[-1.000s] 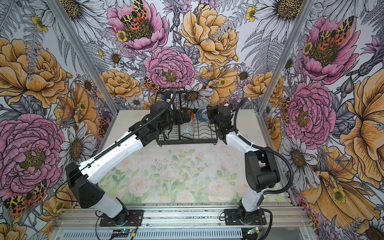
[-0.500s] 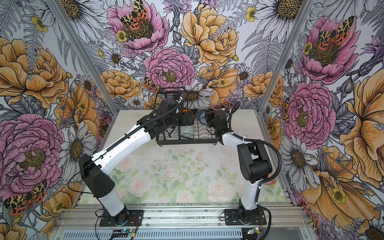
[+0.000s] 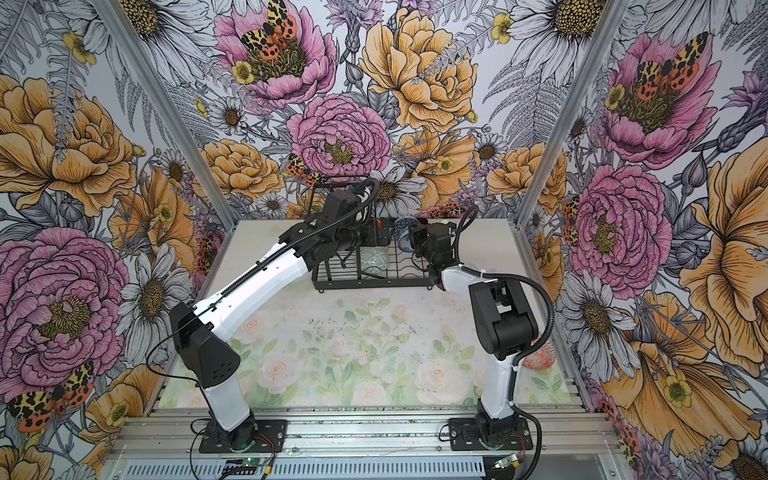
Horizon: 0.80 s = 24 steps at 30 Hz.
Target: Load the bowls into the dish rack
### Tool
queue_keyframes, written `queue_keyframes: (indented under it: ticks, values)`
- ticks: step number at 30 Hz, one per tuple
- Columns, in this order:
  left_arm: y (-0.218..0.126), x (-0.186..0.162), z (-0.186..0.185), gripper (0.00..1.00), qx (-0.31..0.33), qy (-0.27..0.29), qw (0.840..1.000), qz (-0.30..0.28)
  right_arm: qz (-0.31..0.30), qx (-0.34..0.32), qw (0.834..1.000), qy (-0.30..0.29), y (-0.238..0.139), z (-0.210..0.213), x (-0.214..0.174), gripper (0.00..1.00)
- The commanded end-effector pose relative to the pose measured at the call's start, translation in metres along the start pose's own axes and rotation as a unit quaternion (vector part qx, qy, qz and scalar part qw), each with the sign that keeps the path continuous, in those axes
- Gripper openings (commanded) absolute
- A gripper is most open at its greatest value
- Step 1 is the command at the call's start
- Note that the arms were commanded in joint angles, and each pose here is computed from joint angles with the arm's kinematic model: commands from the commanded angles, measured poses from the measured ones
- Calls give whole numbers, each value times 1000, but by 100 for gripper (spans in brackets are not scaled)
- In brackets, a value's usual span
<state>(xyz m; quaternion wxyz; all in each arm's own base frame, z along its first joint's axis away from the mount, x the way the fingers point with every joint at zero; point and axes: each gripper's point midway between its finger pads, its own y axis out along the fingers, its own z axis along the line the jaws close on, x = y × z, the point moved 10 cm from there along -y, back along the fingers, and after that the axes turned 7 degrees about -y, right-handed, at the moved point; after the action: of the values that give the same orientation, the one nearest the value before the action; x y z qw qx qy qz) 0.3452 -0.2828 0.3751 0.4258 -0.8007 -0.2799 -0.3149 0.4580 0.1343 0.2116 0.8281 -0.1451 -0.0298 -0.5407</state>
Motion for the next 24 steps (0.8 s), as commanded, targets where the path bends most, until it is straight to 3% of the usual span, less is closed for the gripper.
queue_keyframes:
  ticks: [1, 24]
  values:
    - [-9, 6, 1, 99, 2, 6, 1000, -4, -19, 61, 998, -4, 4, 21, 9, 0]
    - [-26, -2, 3, 99, 17, 9, 1000, 7, -16, 54, 998, -11, 16, 8, 11, 0]
